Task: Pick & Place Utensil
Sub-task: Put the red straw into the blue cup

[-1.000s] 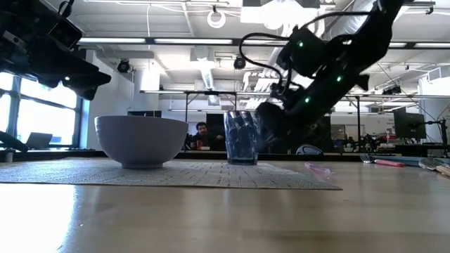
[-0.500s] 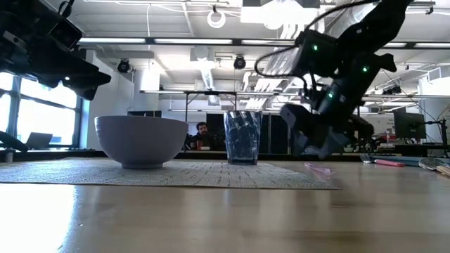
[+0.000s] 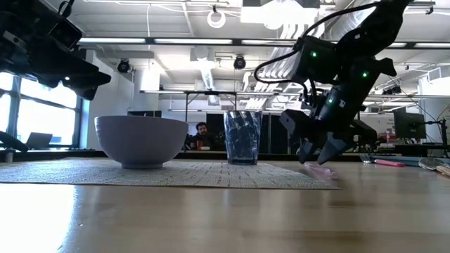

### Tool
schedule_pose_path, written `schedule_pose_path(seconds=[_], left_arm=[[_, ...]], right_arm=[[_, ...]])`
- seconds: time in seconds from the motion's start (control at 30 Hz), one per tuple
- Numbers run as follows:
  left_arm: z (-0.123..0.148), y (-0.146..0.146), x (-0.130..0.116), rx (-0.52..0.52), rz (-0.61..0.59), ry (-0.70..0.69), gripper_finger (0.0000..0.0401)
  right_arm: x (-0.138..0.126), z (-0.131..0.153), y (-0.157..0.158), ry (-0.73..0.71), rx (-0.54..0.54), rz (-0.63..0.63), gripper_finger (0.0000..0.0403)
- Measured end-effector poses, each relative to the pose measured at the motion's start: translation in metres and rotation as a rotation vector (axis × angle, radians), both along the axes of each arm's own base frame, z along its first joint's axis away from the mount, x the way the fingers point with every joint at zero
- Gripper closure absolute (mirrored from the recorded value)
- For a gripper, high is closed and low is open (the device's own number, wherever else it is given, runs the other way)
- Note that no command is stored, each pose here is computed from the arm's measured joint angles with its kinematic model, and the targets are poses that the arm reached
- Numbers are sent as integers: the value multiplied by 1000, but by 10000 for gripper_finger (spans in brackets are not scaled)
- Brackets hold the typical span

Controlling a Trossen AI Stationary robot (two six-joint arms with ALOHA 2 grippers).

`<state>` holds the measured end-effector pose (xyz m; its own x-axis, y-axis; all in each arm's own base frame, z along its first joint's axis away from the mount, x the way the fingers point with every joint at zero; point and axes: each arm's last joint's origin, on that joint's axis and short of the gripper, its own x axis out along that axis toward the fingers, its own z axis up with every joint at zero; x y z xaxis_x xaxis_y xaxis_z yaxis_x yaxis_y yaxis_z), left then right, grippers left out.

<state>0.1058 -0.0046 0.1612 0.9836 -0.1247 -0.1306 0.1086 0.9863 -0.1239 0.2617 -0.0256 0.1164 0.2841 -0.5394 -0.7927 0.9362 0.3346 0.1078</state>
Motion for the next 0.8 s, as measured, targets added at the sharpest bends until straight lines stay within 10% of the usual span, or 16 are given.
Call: schedule_pose_path(seconds=[0.8], left_arm=[[0, 0, 0, 0, 0, 0, 261]], right_arm=[[-9, -3, 1, 76, 27, -47, 274]])
